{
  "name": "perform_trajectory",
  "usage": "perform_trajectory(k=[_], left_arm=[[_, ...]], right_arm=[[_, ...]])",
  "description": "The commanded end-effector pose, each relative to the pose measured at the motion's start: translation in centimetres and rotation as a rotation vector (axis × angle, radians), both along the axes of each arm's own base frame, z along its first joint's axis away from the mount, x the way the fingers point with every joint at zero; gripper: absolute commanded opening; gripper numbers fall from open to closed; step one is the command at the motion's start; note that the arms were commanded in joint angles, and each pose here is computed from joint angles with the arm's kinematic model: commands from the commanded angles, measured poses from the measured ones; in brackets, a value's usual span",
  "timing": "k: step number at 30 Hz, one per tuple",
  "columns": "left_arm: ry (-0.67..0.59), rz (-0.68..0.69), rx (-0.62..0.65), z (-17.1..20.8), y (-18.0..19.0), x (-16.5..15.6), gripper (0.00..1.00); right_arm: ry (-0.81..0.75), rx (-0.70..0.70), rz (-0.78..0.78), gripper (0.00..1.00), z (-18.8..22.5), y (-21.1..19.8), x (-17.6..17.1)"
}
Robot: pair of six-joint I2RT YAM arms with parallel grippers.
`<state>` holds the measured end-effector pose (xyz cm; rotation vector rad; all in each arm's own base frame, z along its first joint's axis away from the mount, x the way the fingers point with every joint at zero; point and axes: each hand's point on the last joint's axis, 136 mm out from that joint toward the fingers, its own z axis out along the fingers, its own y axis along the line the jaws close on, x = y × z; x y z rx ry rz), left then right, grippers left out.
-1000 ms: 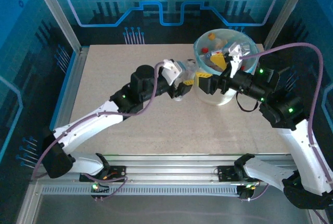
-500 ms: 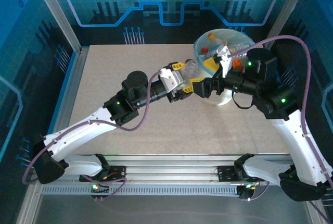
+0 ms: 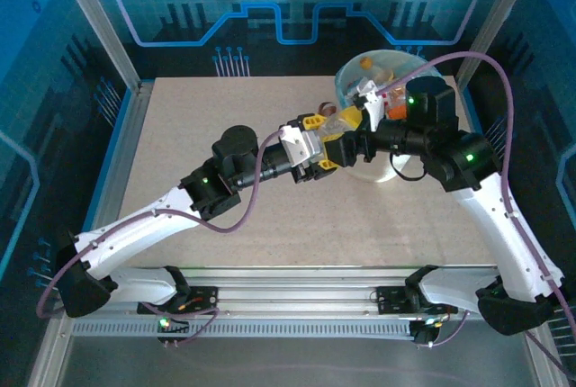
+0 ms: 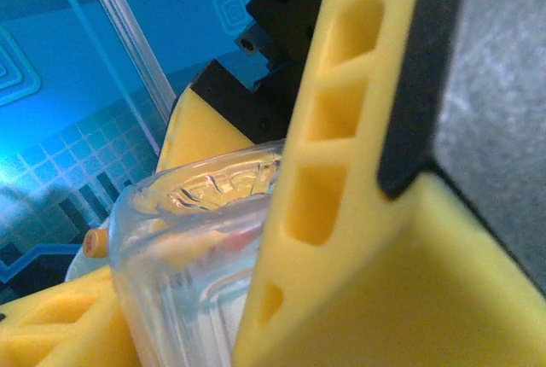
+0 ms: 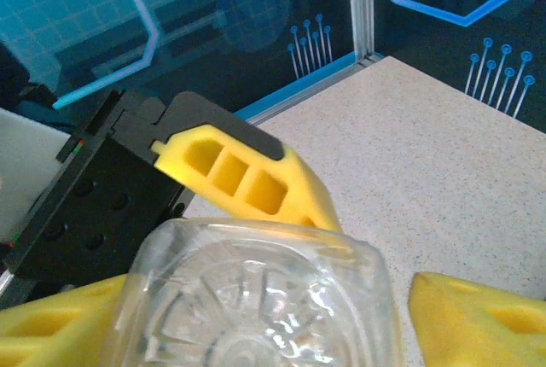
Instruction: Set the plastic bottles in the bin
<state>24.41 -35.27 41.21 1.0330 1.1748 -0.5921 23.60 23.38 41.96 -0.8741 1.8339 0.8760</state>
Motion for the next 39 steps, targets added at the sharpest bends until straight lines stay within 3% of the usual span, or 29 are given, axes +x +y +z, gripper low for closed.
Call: perform_trajectory(k=[1, 7, 12, 16, 22, 29, 33, 39], left_arm=[[-0.077, -0.010, -0.053, 2.9, 0.7, -1.0, 0.67], [-0.059, 0.050, -0.080, 3.0, 1.0, 0.1, 0.70], [-0.028, 0.132, -0.130, 3.2, 1.4, 1.7, 0.87], [-0.003, 0.121, -0.163, 3.5, 0.9, 2.0, 0.99], [-0.001, 0.085, -0.235, 5.4, 1.2, 1.1, 0.99], [-0.021, 0.023, -0.279, 6.1, 1.8, -0.5, 0.99], [-0.026, 0.021, -0.281, 6.2, 2.1, -0.8, 0.99], [-0.009, 0.112, -0.298, 6.3, 3.2, 0.3, 0.99]], right_arm=[[0.006, 0.005, 0.017, 0.73, 0.7, -0.1, -0.4], [-0.006, -0.003, -0.063, 0.60, 1.2, -0.7, 1.1], [-0.060, -0.023, -0.174, 0.54, 2.9, -2.4, 2.3], [-0.118, -0.005, -0.262, 0.50, 4.9, -4.1, 3.0], [-0.216, 0.009, -0.375, 0.47, 8.2, -7.0, 3.3], [-0.386, -0.084, -0.639, 0.45, 11.5, -12.7, 3.2], [-0.407, -0.199, -0.789, 0.43, 10.8, -15.8, 4.6], [-0.308, -0.399, -0.947, 0.43, 6.6, -18.9, 7.4]])
